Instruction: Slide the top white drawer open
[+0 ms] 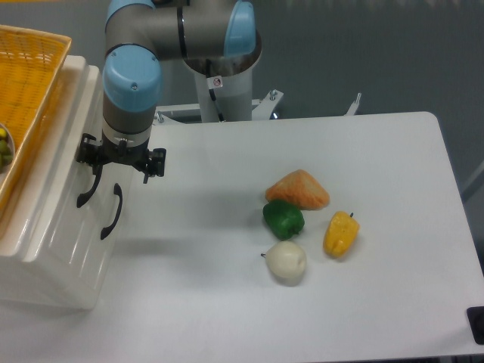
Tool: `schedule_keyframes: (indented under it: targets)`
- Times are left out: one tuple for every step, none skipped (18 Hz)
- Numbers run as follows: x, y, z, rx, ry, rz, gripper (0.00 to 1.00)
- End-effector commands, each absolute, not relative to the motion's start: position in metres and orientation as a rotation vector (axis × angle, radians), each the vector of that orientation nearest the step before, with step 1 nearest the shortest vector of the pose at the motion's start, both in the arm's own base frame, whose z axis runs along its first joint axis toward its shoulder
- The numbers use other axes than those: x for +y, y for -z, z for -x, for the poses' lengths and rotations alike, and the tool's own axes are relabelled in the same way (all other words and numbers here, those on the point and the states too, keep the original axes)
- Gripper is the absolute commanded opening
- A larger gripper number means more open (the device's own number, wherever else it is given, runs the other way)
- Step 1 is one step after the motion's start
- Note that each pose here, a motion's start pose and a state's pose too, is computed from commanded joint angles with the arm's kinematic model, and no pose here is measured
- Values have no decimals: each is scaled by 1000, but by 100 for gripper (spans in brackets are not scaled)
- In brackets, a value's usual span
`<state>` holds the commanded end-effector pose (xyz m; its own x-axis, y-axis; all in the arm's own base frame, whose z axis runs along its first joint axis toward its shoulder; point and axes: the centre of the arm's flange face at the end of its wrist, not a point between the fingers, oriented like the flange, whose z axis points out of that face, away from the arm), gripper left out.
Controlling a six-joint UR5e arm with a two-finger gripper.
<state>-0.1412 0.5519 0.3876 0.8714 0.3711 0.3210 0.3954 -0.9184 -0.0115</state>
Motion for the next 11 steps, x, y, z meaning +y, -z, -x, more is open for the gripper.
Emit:
schedule_keyframes:
  targets:
    - [552, -388, 140, -605, 492, 2963, 100]
    - [552, -389, 141, -607, 491, 2961, 100]
    - [552, -389, 140, -605, 491, 2961, 100]
    - [552, -389, 139, -603, 491, 2962, 100]
    - [553, -387, 137, -600, 491, 2967, 100]
    - [553, -386, 138, -600, 492, 2968, 100]
    - [553, -385, 137, -599, 493, 2970, 100]
    - [553, -386, 137, -598, 492, 2969, 100]
    - [553, -385, 137, -599, 493, 2970, 100]
    - [554, -384, 137, -599, 494, 2971, 100]
    - [553, -382, 137, -600, 496, 2973, 100]
